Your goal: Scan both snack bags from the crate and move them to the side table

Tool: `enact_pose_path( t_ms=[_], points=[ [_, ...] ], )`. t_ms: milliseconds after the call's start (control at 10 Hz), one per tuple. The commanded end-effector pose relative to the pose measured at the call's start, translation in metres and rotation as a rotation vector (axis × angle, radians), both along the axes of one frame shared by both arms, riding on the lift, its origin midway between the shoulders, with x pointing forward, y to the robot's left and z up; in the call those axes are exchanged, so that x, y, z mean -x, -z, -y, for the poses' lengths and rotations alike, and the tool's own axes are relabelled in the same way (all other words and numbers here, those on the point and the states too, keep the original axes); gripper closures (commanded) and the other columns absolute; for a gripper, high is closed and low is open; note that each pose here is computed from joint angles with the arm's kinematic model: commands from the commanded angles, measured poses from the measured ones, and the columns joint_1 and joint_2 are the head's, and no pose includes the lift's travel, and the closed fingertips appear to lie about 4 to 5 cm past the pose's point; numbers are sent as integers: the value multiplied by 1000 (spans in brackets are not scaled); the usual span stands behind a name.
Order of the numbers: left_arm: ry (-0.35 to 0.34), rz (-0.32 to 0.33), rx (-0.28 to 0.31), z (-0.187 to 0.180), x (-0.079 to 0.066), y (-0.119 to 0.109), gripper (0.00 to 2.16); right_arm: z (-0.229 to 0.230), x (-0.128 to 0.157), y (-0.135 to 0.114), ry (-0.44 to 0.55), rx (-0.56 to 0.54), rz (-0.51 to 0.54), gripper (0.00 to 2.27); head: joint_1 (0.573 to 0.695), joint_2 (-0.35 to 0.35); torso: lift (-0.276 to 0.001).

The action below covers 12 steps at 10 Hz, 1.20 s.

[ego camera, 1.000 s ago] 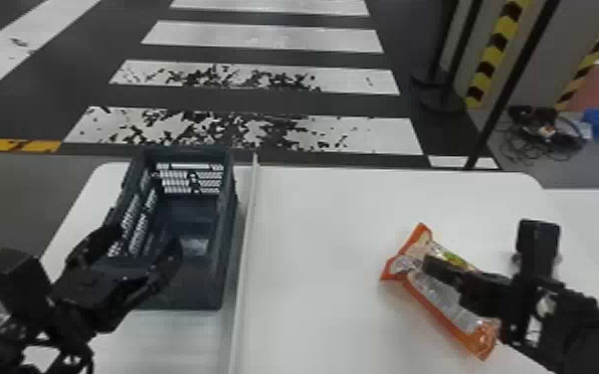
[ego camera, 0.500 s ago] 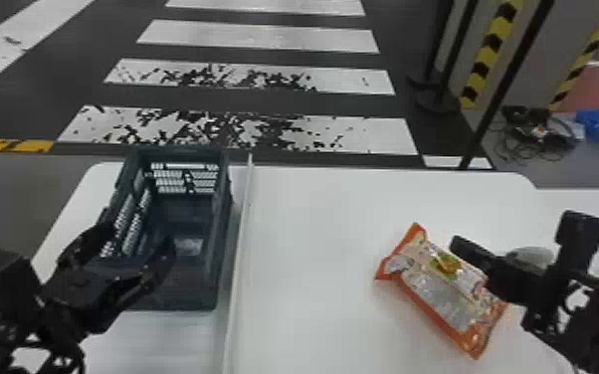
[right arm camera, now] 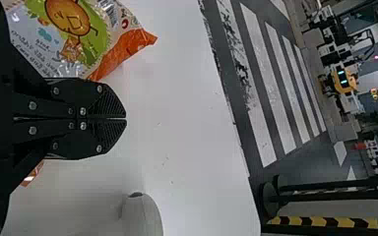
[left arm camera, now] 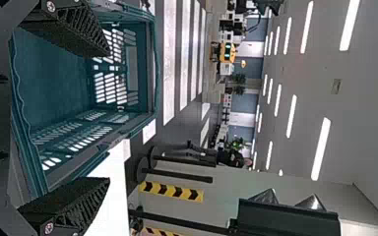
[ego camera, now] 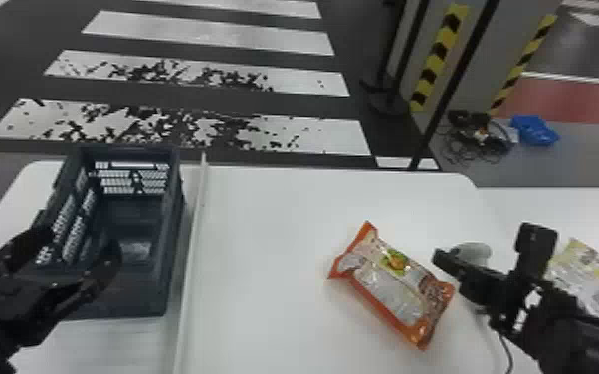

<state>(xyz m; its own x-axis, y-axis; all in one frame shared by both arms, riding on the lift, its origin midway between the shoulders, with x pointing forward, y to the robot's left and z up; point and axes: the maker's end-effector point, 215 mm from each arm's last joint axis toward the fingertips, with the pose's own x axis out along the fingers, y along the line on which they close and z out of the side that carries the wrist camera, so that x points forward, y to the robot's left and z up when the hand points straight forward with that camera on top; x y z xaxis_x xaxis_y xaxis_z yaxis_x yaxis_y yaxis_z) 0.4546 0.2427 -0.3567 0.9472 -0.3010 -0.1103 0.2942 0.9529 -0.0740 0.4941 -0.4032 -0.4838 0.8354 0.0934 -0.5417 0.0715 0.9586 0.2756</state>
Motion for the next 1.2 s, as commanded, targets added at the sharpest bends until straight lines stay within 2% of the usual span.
enact_pose_path(
  t_ms=[0, 600, 1100],
  points=[
    [-1, -1, -2, -1, 0, 1, 97, 9, 4, 10, 10, 20, -23, 2108, 695, -185, -99],
    [-3, -1, -2, -2, -3, 1, 97, 16, 30, 37, 13, 45, -123, 2108, 695, -208, -99],
    [5, -2, 4, 3, -4, 2, 97, 11, 62, 36, 6, 55, -174, 2108, 695, -213, -99]
  ],
)
